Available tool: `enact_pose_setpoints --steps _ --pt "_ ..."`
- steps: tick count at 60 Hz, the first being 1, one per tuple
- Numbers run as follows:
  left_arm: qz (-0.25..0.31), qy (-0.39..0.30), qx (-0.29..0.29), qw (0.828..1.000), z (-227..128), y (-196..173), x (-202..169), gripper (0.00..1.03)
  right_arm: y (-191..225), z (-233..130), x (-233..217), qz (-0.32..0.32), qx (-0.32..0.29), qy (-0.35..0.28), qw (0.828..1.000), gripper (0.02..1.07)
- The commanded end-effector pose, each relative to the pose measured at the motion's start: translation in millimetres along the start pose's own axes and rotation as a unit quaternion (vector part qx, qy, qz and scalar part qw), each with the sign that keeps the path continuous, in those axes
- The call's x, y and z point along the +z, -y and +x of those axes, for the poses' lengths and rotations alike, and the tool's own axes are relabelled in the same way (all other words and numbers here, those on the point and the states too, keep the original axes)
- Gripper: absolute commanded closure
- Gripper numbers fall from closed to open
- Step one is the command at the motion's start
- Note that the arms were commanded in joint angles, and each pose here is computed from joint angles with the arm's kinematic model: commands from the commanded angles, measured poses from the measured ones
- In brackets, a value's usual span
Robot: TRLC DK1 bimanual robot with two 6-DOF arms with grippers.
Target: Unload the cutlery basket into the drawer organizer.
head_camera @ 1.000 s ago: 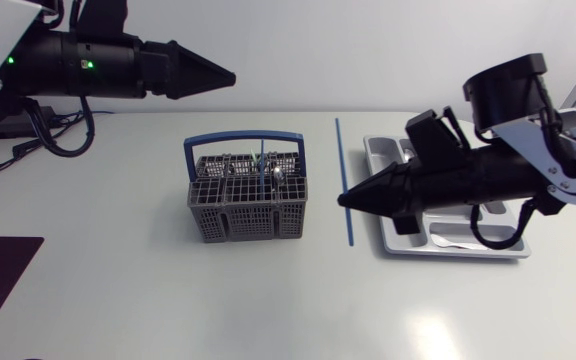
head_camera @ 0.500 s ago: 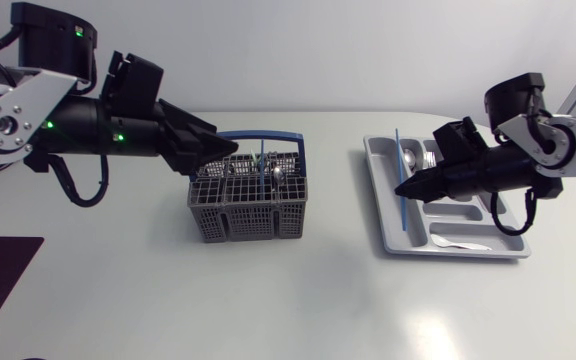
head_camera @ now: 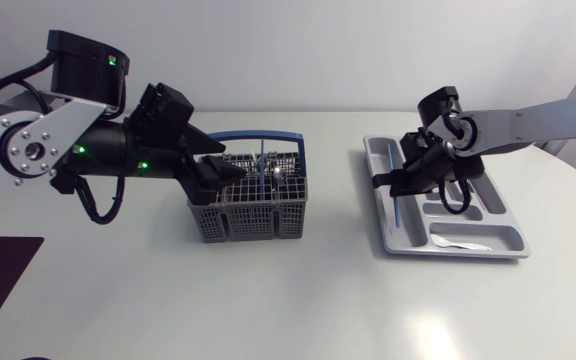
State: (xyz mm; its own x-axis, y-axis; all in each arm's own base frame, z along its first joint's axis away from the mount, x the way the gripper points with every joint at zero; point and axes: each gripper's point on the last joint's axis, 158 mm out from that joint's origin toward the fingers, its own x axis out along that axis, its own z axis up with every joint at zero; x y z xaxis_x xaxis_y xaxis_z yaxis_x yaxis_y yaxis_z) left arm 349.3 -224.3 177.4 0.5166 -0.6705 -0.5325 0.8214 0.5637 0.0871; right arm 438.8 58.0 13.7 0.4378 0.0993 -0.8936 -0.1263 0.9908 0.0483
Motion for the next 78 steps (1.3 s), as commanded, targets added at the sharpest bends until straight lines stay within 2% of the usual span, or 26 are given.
enact_pose_setpoints --steps 1,7,9,19,20,23,27,39,58,68,78 --pt "0.016 -0.018 -0.005 1.0 14 7 -19 0.07 2 12 -1 0.021 -0.007 -0.014 1.0 0.99" --pt "0.036 -0.013 0.01 0.999 22 11 -24 0.07 3 21 -3 0.022 -0.009 -0.02 1.0 0.96" --pt "0.044 -0.01 0.02 0.999 25 11 -25 0.07 4 24 -4 0.022 -0.012 -0.022 0.999 0.9" --pt "0.064 -0.004 0.041 0.997 39 14 -27 0.07 6 25 -2 0.021 -0.01 -0.019 1.0 0.41" --pt "0.067 -0.002 0.046 0.997 41 13 -27 0.07 6 23 -1 0.02 -0.009 -0.016 1.0 0.33" --pt "0.068 0.002 0.049 0.996 45 12 -27 0.07 6 18 0 0.017 -0.006 -0.011 1.0 0.21" --pt "0.068 0.003 0.05 0.996 50 11 -27 0.07 5 10 4 0.013 0.002 0.001 1.0 0.12" --pt "0.069 0.012 0.079 0.994 65 -2 -26 0.07 7 -11 8 -0.001 0.01 0.05 0.999 0.09" --pt "0.045 0.026 0.101 0.993 86 -16 -18 0.08 -3 -28 3 -0.028 0.027 0.083 0.996 0.09" --pt "0.031 0.041 0.117 0.992 89 -26 -9 0.12 -6 -33 -1 -0.04 0.029 0.09 0.995 0.09" --pt "0.015 0.048 0.122 0.991 94 -32 -5 0.22 -13 -45 1 -0.052 0.032 0.105 0.993 0.1"
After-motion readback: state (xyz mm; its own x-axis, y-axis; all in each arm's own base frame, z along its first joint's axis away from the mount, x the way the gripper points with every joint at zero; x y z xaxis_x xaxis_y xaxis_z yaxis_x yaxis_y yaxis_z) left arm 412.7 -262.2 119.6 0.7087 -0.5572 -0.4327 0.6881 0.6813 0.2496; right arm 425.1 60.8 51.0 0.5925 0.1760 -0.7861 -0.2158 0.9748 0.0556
